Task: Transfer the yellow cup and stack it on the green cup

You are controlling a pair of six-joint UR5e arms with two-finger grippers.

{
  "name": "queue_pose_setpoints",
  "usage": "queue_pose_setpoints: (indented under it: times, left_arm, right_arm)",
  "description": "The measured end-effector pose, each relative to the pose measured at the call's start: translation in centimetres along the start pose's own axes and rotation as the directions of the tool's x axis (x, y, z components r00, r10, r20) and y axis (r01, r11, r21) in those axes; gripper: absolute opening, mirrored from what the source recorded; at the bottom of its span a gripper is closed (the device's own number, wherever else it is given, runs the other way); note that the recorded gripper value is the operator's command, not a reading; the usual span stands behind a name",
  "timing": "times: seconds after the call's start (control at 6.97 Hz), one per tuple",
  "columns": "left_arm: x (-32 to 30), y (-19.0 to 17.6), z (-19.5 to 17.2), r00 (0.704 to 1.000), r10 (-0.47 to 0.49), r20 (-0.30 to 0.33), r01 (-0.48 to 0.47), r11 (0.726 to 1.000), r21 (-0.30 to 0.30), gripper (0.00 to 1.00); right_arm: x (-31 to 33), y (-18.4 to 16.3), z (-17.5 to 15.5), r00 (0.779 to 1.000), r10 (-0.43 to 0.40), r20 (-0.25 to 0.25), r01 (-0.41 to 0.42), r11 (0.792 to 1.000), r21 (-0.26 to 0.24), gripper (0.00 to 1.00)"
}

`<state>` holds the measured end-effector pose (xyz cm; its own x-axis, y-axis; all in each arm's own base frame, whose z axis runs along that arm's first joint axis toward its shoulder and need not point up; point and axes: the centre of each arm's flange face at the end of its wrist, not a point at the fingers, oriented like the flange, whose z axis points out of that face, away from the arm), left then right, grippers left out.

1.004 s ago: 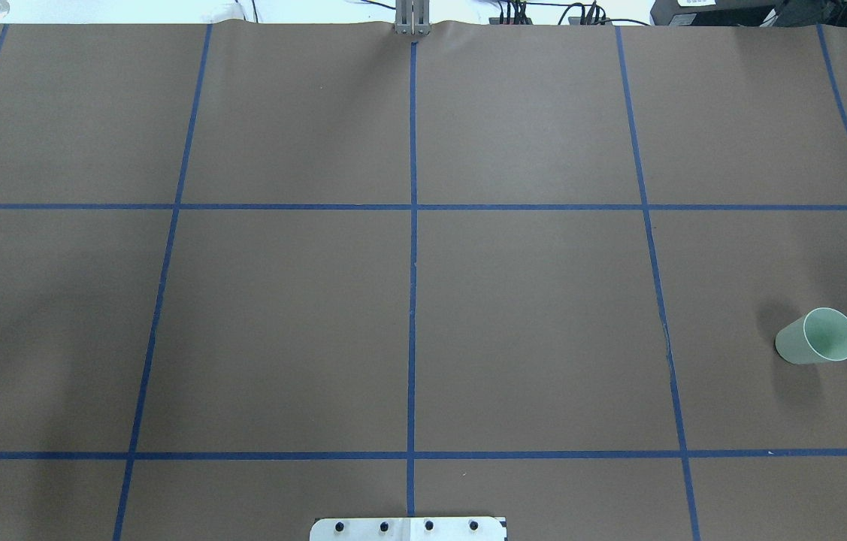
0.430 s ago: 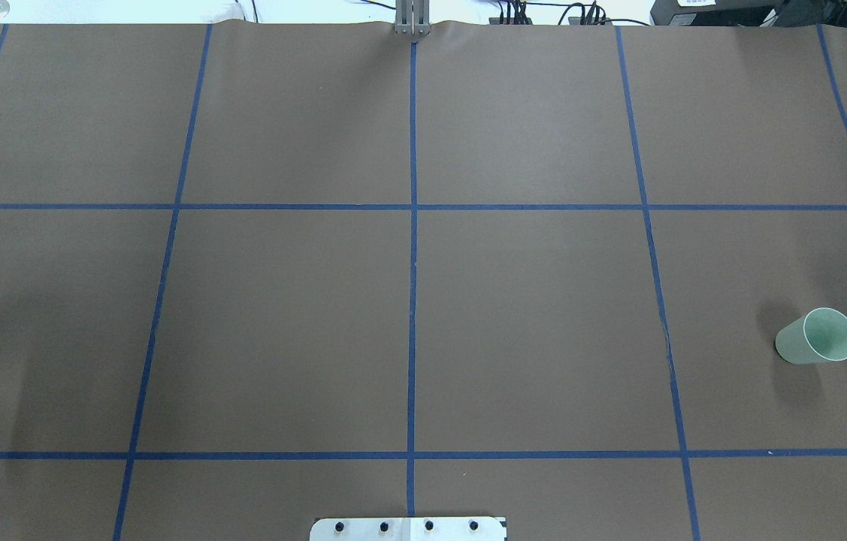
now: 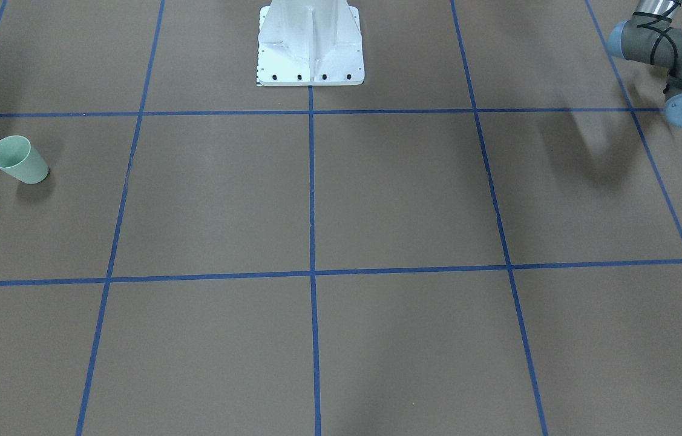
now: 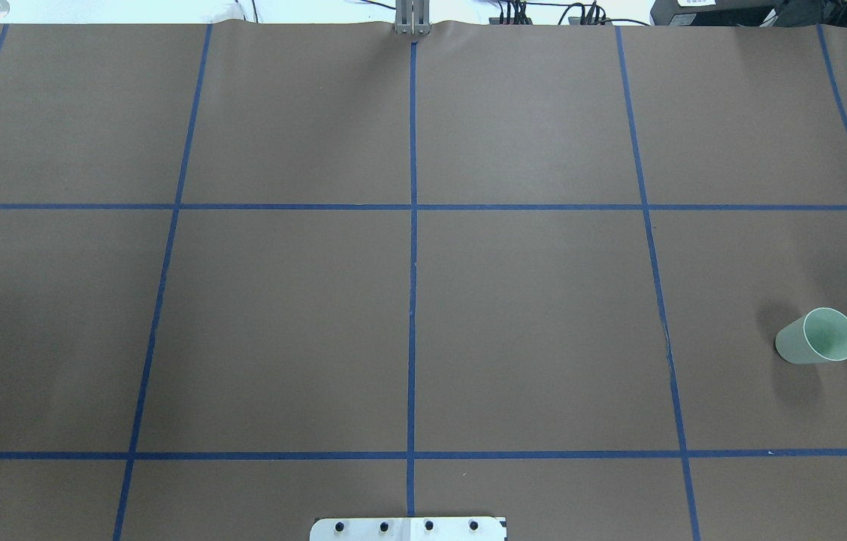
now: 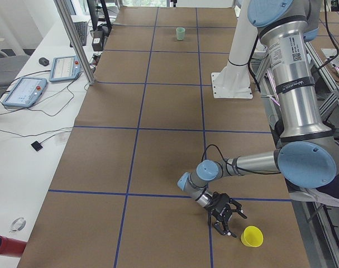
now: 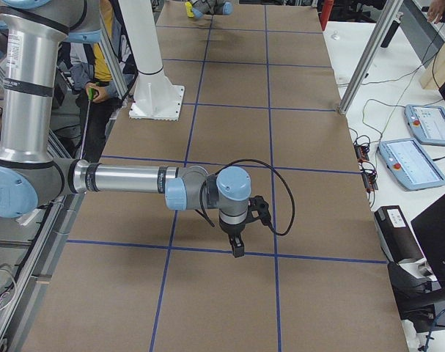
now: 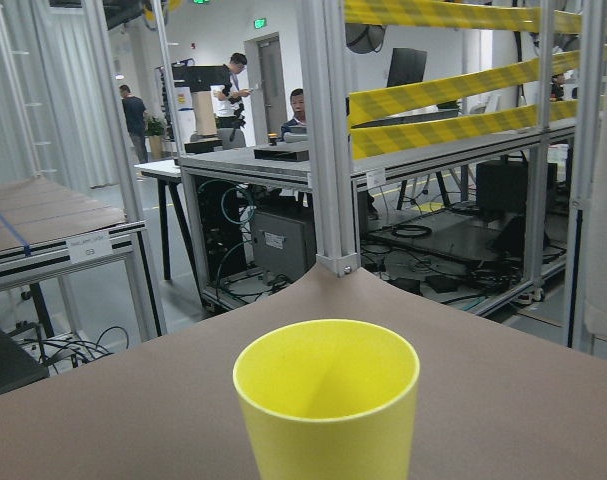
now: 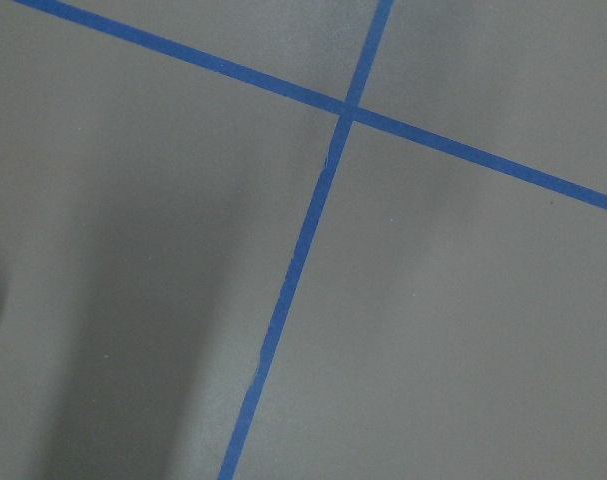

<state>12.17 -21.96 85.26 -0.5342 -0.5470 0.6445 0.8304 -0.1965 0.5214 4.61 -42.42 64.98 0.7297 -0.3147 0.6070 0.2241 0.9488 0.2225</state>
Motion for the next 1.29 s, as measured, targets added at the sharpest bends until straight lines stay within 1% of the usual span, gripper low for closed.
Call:
queue_pose_setpoints:
  times: [0.29,0.43,0.72,1.0,1.29]
  left_arm:
    - [0.6,0.1,1.9,0.996,-0.040,0.076,0.040,0.999,0.005,1.00]
    - [1.1,0.3,3.0,0.993,-0.058,0.102,0.058,0.998,0.006,1.00]
    - [2.1,0.4,4.6,0.990,-0.076,0.118,0.075,0.997,0.009,1.00]
    - [2.7,0.4,5.6,0.989,-0.082,0.121,0.081,0.997,0.012,1.00]
    - [4.0,0.3,7.6,0.988,-0.093,0.126,0.090,0.996,0.024,1.00]
  right_arm:
    - [-0.3,-0.2,0.2,1.000,-0.008,0.001,0.008,1.000,-0.004,1.00]
    - [-0.4,-0.3,0.2,1.000,-0.010,0.002,0.010,1.000,-0.004,1.00]
    - [-0.4,-0.3,0.2,1.000,-0.015,0.001,0.015,1.000,0.001,1.00]
    - [-0.4,-0.3,0.2,1.000,-0.018,0.001,0.018,1.000,0.003,1.00]
    - [-0.5,-0.3,0.2,1.000,-0.020,0.001,0.020,1.000,0.003,1.00]
